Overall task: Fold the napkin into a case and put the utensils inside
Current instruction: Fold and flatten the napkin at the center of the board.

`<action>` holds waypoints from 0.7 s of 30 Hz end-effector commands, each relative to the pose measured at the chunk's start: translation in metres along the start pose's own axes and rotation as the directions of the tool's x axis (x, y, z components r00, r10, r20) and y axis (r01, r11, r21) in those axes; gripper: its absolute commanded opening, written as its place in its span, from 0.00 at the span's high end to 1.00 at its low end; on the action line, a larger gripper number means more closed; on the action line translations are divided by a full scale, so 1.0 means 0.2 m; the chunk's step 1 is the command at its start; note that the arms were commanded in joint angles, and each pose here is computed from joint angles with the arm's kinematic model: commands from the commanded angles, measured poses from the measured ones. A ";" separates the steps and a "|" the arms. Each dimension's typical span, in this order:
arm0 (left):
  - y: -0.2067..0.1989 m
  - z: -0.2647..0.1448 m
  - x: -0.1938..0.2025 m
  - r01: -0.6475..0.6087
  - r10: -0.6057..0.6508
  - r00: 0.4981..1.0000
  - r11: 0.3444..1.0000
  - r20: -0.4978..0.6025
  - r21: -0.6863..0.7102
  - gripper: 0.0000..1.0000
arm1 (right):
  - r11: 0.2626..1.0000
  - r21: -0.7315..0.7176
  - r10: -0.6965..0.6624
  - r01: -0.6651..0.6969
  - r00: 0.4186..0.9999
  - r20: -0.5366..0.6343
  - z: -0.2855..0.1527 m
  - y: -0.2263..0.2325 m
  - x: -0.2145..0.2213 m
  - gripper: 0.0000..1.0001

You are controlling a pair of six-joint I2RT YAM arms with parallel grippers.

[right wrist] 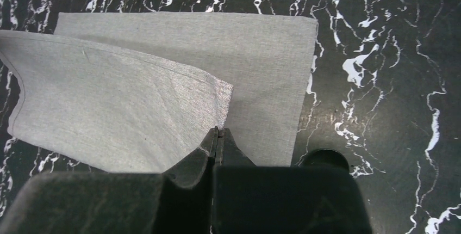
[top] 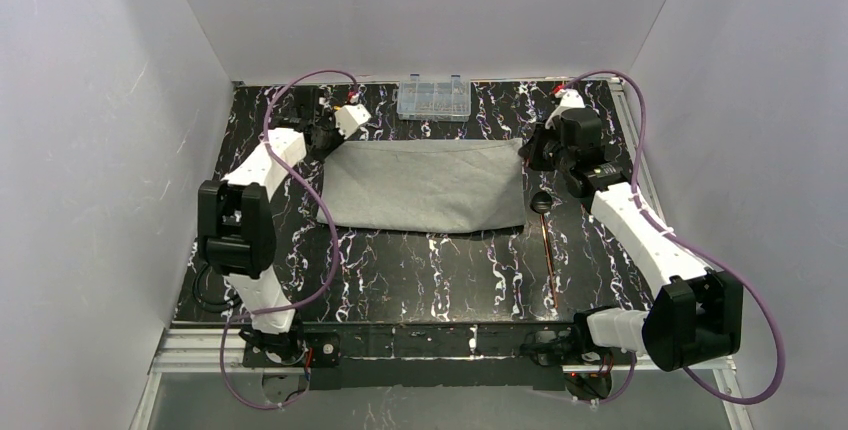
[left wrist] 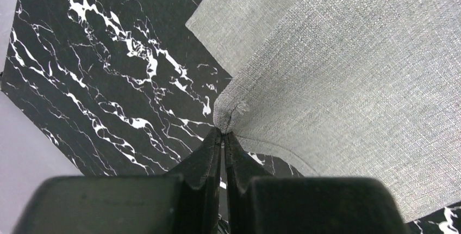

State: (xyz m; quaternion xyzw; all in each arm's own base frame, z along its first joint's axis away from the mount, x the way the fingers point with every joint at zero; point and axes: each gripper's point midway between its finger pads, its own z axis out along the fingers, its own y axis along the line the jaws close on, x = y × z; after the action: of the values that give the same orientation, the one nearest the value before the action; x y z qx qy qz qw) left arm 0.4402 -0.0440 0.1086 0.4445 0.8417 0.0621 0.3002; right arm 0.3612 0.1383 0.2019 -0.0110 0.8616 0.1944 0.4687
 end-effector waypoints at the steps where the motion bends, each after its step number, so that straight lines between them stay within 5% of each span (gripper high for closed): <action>1: 0.08 0.00 -0.08 -0.025 0.026 0.999 0.998 0.023 -0.059 1.00 | 0.998 0.052 -0.040 0.035 0.994 0.104 -0.01 -0.03 -0.17 0.99; 21: 0.09 0.19 -0.10 -0.116 0.112 0.993 0.986 -0.042 -0.118 1.00 | 0.997 0.074 -0.035 0.035 0.999 -0.002 0.24 -0.13 -0.05 0.99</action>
State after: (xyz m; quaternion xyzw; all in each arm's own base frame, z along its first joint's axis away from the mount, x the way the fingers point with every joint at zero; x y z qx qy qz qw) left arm 0.4683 -0.0529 0.0731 0.4718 0.8272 0.1037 0.2872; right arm 0.3913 0.1289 0.1452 -0.0046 0.8933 0.1483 0.4242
